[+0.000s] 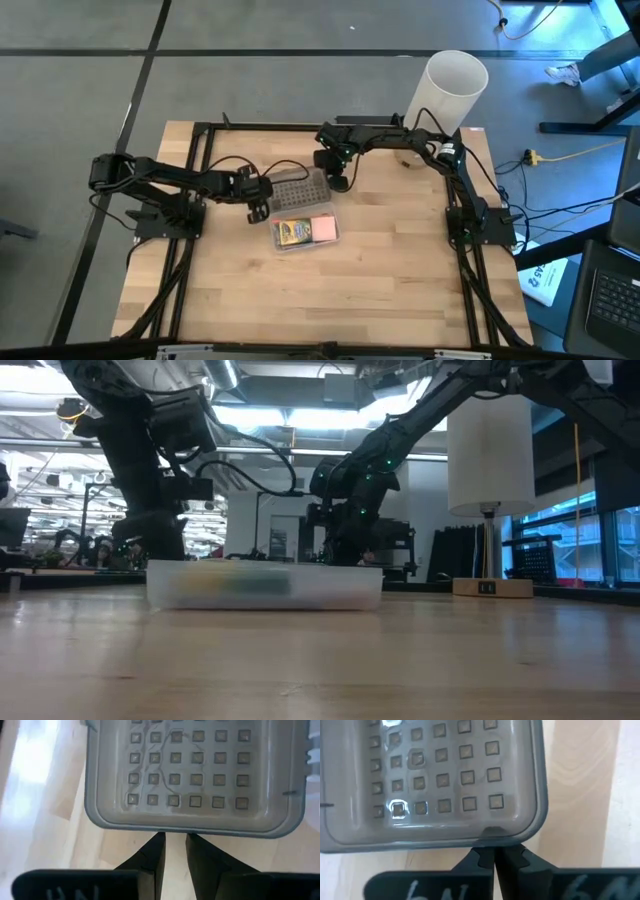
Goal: Pack school essentials
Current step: Close the black supply box
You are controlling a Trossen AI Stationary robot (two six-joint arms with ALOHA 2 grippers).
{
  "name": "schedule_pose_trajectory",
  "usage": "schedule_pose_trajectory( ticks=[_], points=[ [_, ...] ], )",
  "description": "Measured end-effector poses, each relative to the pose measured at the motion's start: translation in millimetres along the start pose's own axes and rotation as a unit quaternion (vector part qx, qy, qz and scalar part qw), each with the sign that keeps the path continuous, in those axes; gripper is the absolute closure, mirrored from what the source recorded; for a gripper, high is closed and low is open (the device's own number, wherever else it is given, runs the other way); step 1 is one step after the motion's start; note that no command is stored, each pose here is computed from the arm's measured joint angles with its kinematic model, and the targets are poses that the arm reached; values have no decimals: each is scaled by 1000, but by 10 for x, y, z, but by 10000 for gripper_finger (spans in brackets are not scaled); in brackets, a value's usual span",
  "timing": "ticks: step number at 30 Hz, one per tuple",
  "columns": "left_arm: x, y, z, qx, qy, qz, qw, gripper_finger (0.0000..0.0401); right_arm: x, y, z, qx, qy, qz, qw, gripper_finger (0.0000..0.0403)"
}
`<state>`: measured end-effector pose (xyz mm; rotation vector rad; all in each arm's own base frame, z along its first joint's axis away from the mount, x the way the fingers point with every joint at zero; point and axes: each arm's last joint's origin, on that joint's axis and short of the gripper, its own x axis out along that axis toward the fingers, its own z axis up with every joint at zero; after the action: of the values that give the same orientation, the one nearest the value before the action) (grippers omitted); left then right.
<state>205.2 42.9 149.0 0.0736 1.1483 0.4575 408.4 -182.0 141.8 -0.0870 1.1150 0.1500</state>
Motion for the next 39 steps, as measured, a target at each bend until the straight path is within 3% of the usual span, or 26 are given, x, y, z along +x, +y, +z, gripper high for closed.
schedule_pose_trajectory(
  ticks=[17, 26, 39],
  points=[
    [-1, -2, 48, 117, -25, 2, 993, 330, 0, 11, -12, -42, 22, -18, 999, 396],
    [8, 33, 24, 113, -9, 8, 994, 330, -4, 9, -3, -68, 22, -25, 997, 394],
    [54, 198, -48, 37, 35, 8, 999, 330, 105, 18, -13, -56, -2, 5, 998, 393]
  ],
)
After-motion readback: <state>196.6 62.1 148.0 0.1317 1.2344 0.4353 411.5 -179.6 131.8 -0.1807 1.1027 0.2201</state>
